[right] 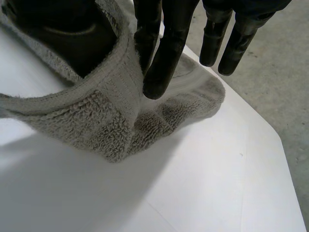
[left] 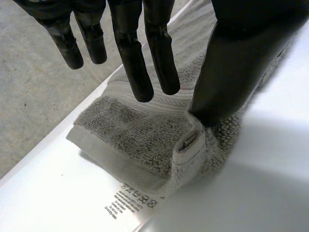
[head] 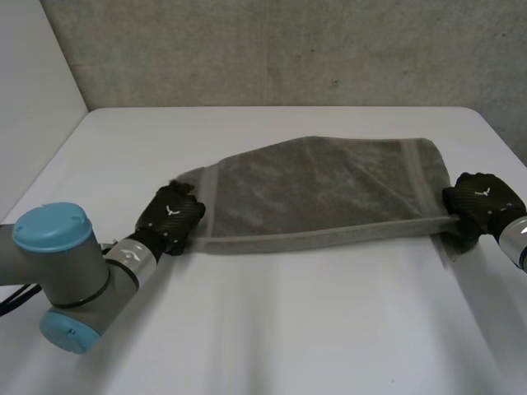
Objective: Fold the towel.
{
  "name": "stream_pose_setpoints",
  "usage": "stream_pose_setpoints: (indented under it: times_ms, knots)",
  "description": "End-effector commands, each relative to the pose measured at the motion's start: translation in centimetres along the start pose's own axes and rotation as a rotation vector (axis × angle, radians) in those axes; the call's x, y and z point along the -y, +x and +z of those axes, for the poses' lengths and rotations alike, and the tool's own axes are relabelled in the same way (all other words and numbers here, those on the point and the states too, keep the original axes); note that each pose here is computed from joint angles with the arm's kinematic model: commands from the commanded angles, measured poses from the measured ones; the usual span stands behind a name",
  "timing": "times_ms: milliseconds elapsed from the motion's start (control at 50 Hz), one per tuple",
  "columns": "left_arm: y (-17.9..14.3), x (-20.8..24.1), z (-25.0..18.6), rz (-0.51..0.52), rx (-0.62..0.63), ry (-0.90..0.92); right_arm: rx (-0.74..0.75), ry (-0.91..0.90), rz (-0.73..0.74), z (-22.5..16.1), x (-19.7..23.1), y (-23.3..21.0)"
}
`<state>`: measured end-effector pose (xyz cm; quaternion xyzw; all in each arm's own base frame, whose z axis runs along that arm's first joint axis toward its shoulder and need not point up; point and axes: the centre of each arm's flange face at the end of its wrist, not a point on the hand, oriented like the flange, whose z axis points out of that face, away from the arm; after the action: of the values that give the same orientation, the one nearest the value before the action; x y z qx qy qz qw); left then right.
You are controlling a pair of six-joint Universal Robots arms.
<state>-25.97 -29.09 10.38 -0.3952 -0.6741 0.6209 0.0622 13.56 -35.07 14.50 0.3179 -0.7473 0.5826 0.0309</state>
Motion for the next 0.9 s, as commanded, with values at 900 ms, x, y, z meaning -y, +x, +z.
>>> stream_pose_setpoints:
  times_ms: [900]
  knots:
    - [-1.9,4.3,-2.5,-0.018,0.024,-0.015,0.025,-0.022,0.049,-3.0,3.3,1.4]
